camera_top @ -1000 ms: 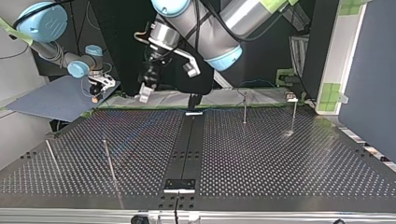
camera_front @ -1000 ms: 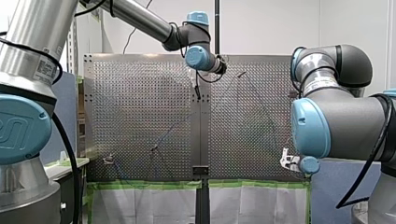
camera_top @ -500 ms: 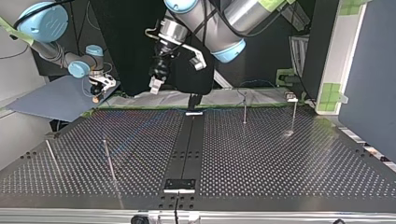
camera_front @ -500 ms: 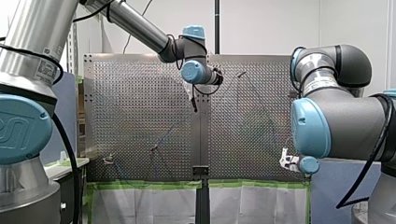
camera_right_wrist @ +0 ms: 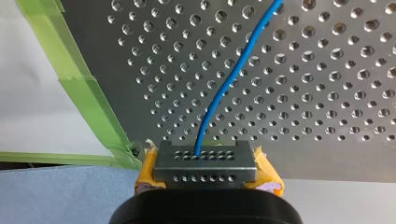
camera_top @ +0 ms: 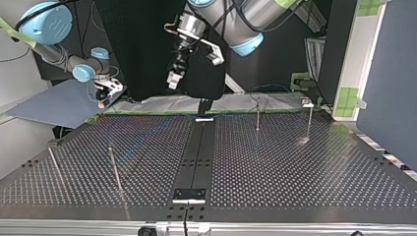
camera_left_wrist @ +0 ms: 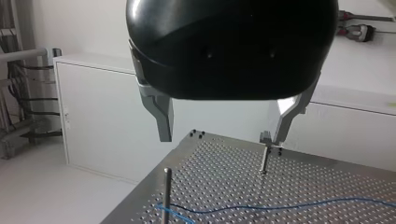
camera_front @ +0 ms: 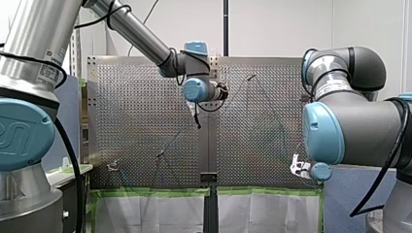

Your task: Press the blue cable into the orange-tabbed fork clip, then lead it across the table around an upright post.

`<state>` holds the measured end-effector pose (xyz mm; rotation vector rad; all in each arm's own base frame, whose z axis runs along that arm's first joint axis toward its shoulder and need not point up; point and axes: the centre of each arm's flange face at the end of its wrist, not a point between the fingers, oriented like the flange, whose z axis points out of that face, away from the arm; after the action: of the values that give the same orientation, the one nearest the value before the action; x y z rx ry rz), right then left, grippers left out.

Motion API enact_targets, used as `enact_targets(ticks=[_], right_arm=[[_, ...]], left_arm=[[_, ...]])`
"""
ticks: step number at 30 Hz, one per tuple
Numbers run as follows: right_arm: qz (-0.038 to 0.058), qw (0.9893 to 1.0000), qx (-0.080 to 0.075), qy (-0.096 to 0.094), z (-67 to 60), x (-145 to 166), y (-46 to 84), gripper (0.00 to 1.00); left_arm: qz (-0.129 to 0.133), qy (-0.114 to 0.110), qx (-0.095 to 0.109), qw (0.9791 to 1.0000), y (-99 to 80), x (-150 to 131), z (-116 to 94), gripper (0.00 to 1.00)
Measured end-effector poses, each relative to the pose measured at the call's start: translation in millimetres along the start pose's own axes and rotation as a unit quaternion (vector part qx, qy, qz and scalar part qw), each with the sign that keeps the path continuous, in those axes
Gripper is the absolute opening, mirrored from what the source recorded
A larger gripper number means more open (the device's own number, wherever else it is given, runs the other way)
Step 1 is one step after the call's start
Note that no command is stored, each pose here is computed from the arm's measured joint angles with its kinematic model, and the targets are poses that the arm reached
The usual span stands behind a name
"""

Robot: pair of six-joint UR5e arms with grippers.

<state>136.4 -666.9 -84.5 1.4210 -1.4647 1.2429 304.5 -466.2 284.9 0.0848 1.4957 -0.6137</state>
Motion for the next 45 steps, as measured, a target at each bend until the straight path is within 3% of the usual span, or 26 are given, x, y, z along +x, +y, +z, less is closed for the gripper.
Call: enact_targets(ticks=[13, 28, 36, 45], right_arm=[[-0.0004, 1.0000, 0.000, 0.000, 0.0, 0, -0.2, 0.00], [-0.0010, 1.0000, 0.001, 0.000, 0.1, 0, -1.1, 0.00], [-0.0013, 1.0000, 0.002, 0.001, 0.5, 0, -2.0, 0.00], [-0.0017, 1.0000, 0.005, 0.000, 0.3, 0, -4.8, 0.00]], left_arm=[[0.019, 0.045, -0.019, 0.9986, 28.8, 38, -38, 1.00], [0.046, 0.105, -0.042, 0.9925, 66.1, 80, -93, 1.00], [0.059, 0.111, -0.048, 0.9909, 84.9, 96, -116, 1.00], [0.077, 0.110, -0.059, 0.9892, 121.3, 105, -128, 1.00]])
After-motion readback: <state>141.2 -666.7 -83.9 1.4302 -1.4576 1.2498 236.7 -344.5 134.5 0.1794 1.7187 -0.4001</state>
